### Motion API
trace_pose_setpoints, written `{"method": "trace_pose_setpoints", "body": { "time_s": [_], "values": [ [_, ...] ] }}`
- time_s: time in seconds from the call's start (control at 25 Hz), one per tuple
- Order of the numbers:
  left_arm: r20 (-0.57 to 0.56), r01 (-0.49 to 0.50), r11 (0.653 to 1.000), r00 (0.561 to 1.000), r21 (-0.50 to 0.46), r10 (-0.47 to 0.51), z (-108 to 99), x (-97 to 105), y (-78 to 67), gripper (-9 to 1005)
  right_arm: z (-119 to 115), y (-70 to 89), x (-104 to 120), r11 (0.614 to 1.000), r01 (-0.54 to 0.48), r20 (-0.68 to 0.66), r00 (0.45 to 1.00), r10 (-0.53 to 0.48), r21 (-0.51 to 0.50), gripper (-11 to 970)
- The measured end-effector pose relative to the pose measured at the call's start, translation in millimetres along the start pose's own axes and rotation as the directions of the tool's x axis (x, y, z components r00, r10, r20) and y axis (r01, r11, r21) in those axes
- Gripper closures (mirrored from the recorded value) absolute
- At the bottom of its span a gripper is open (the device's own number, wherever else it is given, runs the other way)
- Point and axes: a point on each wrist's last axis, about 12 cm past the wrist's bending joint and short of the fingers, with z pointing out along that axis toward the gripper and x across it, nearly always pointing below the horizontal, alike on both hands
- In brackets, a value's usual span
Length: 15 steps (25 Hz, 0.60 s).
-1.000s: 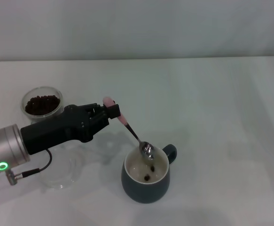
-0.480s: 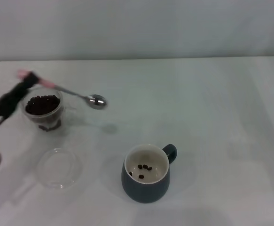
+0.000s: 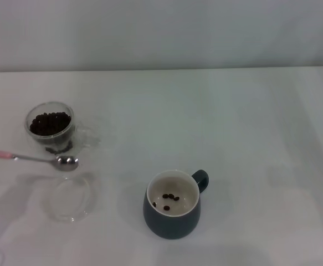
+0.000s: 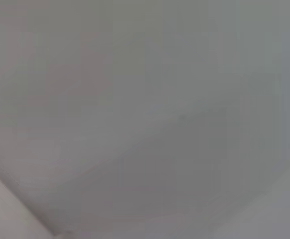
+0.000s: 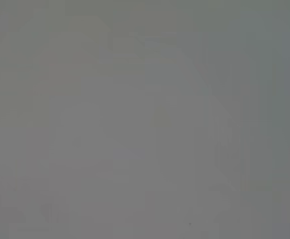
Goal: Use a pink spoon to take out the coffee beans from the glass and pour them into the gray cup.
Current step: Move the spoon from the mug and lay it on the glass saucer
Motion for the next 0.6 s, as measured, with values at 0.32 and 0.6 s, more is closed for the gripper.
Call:
{"method": "trace_pose_setpoints", "body": {
  "time_s": [0.32,0.6],
  "values": [
    [-0.025,0.042,0.991,0.999,-0.129,-0.045,-22.6,-4.3,15.1,850,-1.7,-4.9,2.0,1.000,0.014,-0.024,1.000,-0.013,0.017,88],
    [-0.087,0.016,0.978,0.996,-0.206,-0.034,-6.9,-1.0,26.3,833,-2.4,-6.7,3.1,1.000,0.013,-0.034,0.999,-0.012,0.029,89]
  ]
}}
